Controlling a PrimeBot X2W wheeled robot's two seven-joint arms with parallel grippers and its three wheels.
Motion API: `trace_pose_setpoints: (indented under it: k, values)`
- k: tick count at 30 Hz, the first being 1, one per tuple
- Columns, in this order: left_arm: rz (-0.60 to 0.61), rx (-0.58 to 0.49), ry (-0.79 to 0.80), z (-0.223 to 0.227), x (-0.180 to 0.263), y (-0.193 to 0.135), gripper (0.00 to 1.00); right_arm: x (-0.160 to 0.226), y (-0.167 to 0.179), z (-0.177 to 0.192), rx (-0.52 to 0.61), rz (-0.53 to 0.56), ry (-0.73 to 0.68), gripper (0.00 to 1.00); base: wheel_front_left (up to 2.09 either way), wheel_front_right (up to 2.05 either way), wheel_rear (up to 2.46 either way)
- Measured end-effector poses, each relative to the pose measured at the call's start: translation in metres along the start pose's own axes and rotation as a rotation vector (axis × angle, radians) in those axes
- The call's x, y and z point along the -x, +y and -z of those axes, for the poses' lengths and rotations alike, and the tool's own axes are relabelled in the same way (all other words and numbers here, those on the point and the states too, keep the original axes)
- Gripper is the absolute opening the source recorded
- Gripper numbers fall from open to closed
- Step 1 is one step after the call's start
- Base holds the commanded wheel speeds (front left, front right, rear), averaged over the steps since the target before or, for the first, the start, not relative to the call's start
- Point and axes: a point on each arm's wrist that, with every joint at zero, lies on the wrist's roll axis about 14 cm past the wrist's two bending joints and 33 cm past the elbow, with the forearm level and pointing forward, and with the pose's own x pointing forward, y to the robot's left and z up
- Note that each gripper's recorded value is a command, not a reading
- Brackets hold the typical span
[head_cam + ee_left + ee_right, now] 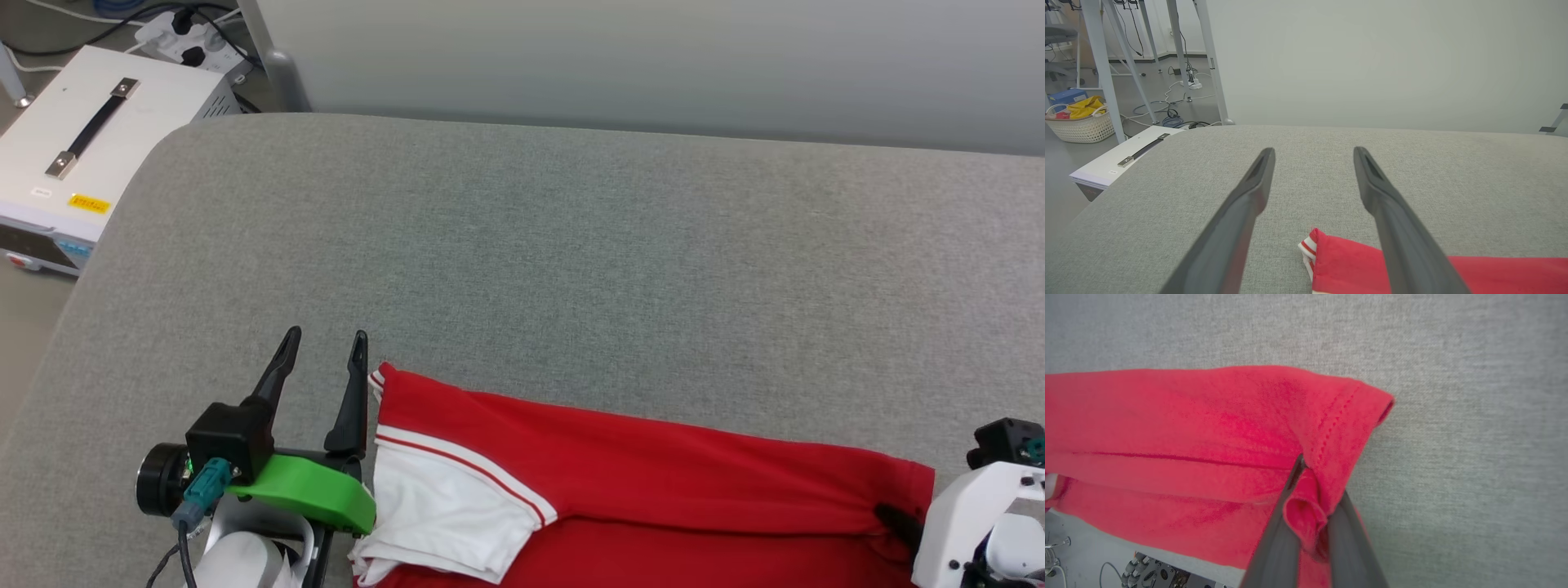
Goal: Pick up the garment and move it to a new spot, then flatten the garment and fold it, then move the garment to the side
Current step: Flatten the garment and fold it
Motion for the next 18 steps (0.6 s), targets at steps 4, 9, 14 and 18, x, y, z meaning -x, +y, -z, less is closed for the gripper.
trace_pose_setpoints:
  k: [4,9,14,18]
  values:
    - [0.015,-0.008,-0.007,-0.003,0.001,-0.005,1.0,0.015,-0.021,-0.016,-0.014,0.058,-0.062,0.0,0.0,0.0,0.0]
    - [0.035,-0.008,-0.019,-0.007,0.001,-0.013,1.0,0.041,-0.061,-0.027,-0.07,0.165,-0.123,0.0,0.0,0.0,0.0]
    - [0.052,-0.006,-0.019,-0.007,0.002,-0.02,1.0,0.065,-0.094,-0.025,-0.141,0.249,-0.144,0.0,0.0,0.0,0.0]
    - [0.062,-0.005,-0.015,-0.006,0.003,-0.024,1.0,0.064,-0.08,-0.013,-0.287,0.153,-0.117,0.0,0.0,0.0,0.0]
